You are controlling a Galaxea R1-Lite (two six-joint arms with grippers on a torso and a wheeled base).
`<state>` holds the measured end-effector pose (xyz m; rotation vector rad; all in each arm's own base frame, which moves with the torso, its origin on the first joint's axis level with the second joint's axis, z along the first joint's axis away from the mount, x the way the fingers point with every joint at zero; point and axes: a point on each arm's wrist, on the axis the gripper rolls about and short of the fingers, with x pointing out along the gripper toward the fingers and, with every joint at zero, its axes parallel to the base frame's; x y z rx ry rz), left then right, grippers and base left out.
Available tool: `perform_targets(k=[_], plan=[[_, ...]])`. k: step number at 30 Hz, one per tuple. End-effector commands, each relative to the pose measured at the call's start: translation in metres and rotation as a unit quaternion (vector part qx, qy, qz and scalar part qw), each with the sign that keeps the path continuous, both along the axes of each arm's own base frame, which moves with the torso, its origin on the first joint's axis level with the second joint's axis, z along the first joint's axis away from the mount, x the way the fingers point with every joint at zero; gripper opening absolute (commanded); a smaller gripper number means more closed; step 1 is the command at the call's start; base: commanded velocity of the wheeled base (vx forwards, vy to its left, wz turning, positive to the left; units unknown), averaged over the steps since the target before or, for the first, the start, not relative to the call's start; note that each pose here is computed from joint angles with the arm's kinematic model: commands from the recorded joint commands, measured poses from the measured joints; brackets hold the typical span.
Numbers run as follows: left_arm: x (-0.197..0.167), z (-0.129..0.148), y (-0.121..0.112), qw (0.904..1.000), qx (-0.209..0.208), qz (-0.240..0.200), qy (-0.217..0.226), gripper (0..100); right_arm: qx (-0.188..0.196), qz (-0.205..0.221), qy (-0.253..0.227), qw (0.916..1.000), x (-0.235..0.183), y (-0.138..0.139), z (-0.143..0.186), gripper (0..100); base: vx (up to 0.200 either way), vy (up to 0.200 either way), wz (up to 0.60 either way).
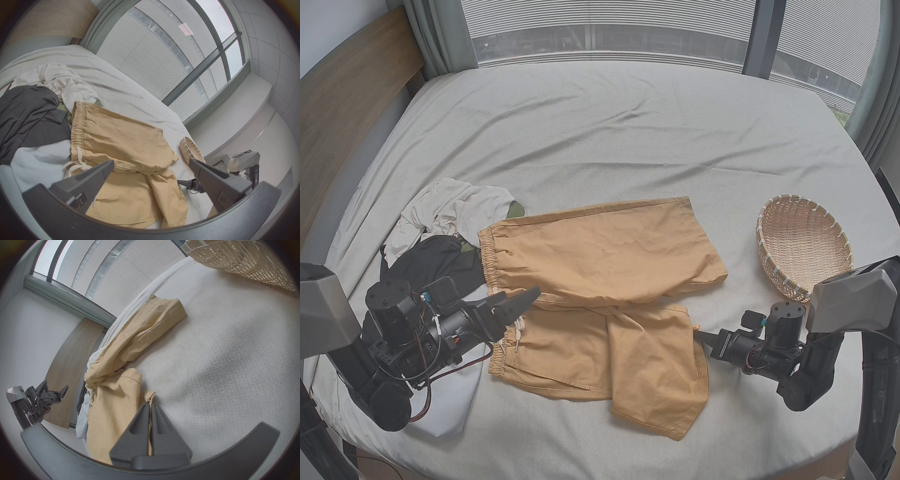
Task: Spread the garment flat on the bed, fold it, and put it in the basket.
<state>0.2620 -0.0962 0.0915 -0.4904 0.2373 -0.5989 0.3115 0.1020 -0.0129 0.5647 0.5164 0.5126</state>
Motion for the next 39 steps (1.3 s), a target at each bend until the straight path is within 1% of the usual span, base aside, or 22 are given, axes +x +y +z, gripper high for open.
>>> perform_targets(k=[1,6,11,15,21,24,28,29,33,34,35,39], plan=[[0.0,0.001,0.0,1.0,-0.001,0.001,-0.001,100,0.004,-0.01,-0.014,0.9998,0.0,-0.007,0.011,0,0.0,0.0,0.0],[0.001,0.001,0.0,1.0,-0.001,0.0,-0.003,100,0.012,-0.051,-0.044,0.9977,0.001,-0.034,0.037,0,0.0,0.0,0.0],[0.001,0.001,-0.001,1.0,-0.001,-0.002,-0.004,100,0.012,-0.079,-0.053,0.9954,-0.001,-0.053,0.046,0,0.0,0.0,0.0],[0.0,0.001,-0.001,1.0,-0.001,-0.002,-0.003,100,0.013,-0.087,-0.061,0.9943,0.004,-0.057,0.047,0,0.0,0.0,0.0],[-0.001,0.0,0.0,1.0,0.0,-0.001,0.001,100,0.016,-0.085,-0.076,0.9933,0.016,-0.054,0.048,0,0.0,0.0,0.0],[-0.002,-0.003,0.0,1.0,0.002,-0.001,0.007,100,0.016,-0.082,-0.075,0.9937,0.023,-0.051,0.041,0,0.0,0.0,0.0],[-0.007,-0.008,0.004,0.9997,0.007,0.002,0.023,100,0.017,-0.083,-0.084,0.9929,0.029,-0.051,0.041,0,0.0,0.0,0.0],[-0.009,-0.01,0.005,0.9995,0.009,0.003,0.028,100,0.017,-0.084,-0.085,0.9927,0.029,-0.051,0.042,100,0.0,0.0,0.0],[-0.016,-0.016,0.01,0.9987,0.015,0.007,0.047,100,0.016,-0.097,-0.093,0.9908,0.028,-0.053,0.048,100,0.0,0.0,0.0],[-0.021,-0.02,0.013,0.9979,0.019,0.01,0.061,100,0.012,-0.115,-0.097,0.9886,0.02,-0.052,0.056,100,0.0,0.0,0.0],[-0.023,-0.021,0.014,0.9976,0.02,0.01,0.066,100,0.011,-0.12,-0.094,0.9883,0.015,-0.053,0.058,100,0.0,0.0,0.0],[-0.028,-0.024,0.018,0.9967,0.023,0.013,0.077,100,0.003,-0.107,-0.064,0.9922,-0.021,-0.049,0.064,100,0.0,0.0,0.0]])
